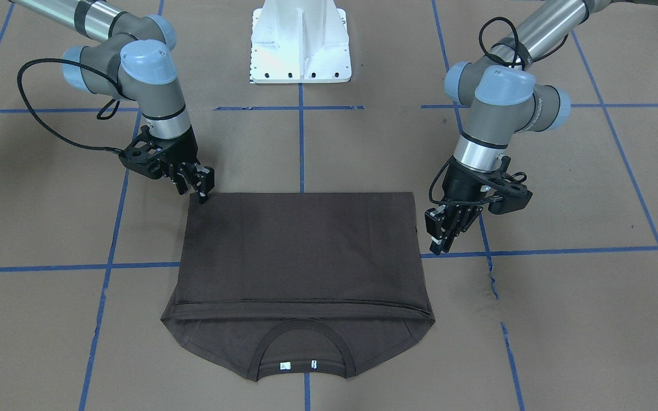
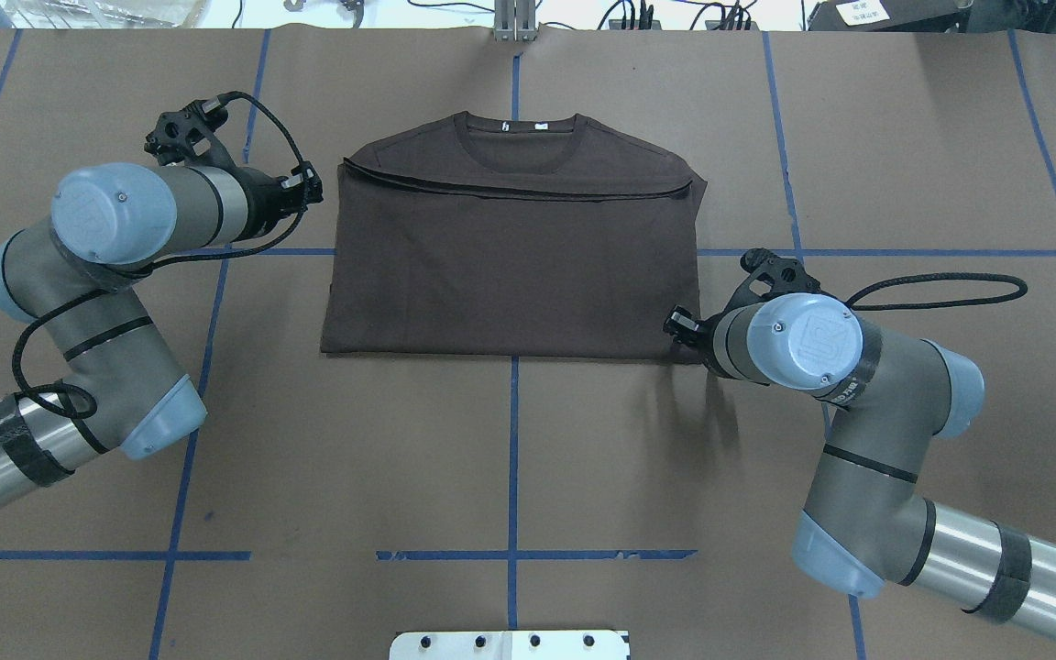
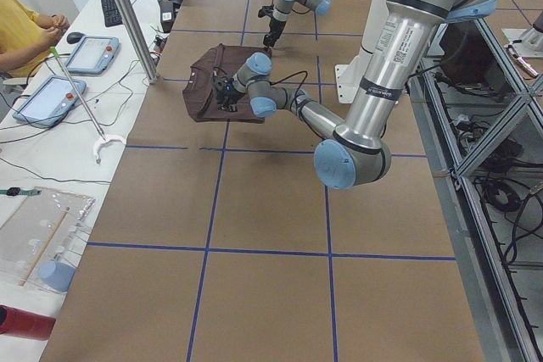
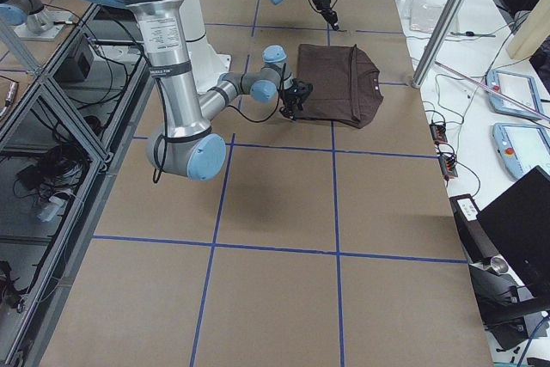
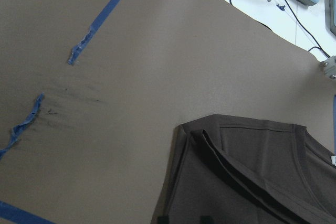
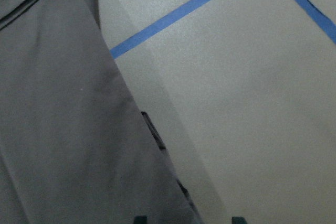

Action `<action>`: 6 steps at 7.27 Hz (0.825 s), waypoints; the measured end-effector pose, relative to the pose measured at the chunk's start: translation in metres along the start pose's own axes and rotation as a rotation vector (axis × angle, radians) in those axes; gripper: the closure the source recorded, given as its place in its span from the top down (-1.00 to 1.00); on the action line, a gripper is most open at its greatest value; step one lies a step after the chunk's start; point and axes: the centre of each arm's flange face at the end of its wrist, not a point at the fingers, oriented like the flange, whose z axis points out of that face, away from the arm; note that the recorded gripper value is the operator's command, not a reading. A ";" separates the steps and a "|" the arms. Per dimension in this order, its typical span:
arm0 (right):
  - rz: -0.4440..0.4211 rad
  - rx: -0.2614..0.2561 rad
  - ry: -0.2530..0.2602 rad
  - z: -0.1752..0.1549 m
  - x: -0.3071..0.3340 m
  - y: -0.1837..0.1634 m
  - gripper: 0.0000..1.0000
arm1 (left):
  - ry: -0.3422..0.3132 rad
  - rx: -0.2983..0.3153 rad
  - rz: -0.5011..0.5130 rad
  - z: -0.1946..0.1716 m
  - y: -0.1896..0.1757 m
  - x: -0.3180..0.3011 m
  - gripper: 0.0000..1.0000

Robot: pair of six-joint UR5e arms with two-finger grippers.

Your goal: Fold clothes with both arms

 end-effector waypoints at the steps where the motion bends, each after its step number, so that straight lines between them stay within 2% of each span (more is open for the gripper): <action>1: 0.002 0.003 0.003 0.002 0.001 -0.001 -0.23 | 0.000 0.000 -0.001 0.000 0.000 0.000 -0.37; 2: 0.003 0.003 0.004 0.002 0.000 -0.001 -0.63 | 0.001 0.000 -0.001 -0.001 0.000 0.000 -0.37; 3: 0.012 0.002 0.002 0.002 -0.001 -0.001 -0.68 | 0.000 0.000 -0.001 -0.001 0.000 0.000 -0.37; 4: 0.037 -0.003 -0.001 0.001 -0.003 0.002 -1.00 | 0.000 0.000 -0.001 -0.001 0.000 -0.001 -0.37; 6: 0.066 -0.010 -0.004 0.001 -0.004 0.008 -1.00 | -0.002 0.001 -0.001 -0.001 0.000 -0.001 -0.37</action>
